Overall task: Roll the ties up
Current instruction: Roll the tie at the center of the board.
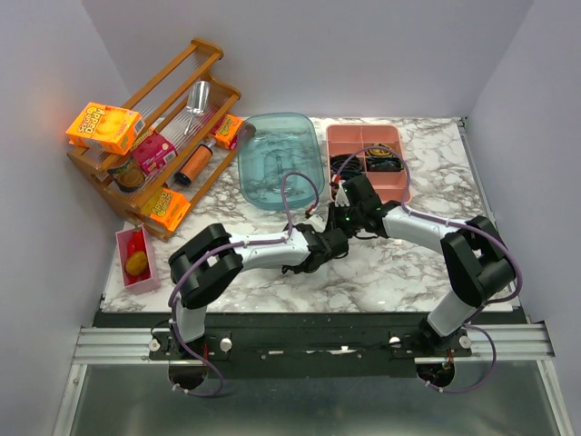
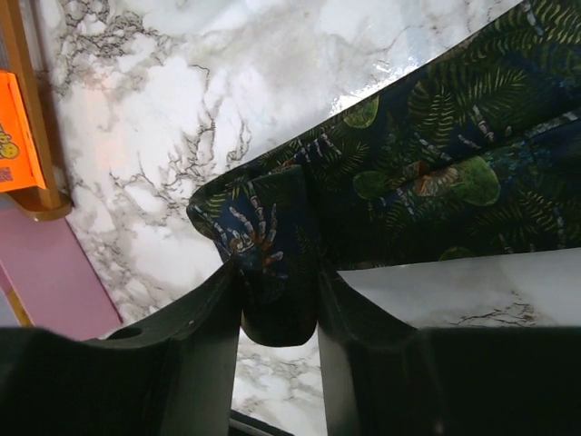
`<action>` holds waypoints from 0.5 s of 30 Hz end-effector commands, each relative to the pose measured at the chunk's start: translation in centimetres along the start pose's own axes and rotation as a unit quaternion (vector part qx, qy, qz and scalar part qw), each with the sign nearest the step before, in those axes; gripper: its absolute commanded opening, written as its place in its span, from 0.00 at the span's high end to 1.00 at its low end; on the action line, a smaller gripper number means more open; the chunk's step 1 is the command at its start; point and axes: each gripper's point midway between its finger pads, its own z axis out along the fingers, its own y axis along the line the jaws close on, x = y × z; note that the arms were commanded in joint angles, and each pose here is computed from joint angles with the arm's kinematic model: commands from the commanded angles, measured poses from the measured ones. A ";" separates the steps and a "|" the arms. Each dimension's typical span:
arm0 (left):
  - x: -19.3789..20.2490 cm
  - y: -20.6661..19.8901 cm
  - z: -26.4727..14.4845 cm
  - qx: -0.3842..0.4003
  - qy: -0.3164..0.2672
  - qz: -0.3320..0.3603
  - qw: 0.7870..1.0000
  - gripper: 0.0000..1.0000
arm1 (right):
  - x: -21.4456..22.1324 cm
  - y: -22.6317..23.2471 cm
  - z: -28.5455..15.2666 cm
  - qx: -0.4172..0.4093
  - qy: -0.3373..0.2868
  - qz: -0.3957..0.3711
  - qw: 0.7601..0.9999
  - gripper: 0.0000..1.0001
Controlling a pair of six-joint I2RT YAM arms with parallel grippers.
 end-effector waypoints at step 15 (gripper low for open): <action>-3.7 -2.0 -3.5 0.129 -0.072 -0.096 0.984 0.14 | -0.3 0.4 -0.7 -0.012 -0.003 -0.014 1.000 0.99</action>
